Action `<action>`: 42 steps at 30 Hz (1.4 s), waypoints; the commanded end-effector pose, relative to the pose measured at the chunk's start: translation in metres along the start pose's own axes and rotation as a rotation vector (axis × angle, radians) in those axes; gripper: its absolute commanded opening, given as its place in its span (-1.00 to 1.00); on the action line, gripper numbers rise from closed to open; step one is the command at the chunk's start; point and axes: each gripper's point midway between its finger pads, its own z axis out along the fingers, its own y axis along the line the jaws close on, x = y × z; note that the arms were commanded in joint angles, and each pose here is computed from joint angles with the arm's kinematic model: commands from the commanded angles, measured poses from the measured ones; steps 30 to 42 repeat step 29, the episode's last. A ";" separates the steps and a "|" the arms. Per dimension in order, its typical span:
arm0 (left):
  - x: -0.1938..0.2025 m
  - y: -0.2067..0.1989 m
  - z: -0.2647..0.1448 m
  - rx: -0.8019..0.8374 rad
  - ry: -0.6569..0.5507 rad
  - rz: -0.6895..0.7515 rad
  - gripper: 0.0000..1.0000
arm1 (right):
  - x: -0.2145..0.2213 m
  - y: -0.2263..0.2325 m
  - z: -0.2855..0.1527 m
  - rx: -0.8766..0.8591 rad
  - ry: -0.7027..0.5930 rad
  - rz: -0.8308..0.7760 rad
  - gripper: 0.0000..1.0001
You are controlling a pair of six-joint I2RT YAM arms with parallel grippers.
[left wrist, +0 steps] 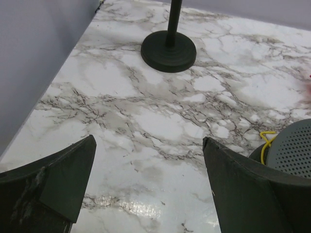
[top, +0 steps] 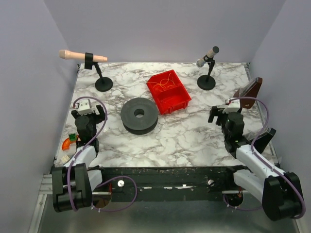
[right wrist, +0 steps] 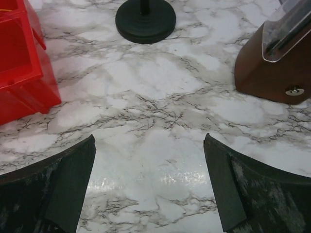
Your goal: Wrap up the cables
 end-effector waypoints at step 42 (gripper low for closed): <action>-0.017 0.016 -0.001 -0.105 -0.172 -0.194 0.90 | -0.010 -0.024 -0.001 0.091 -0.209 0.115 1.00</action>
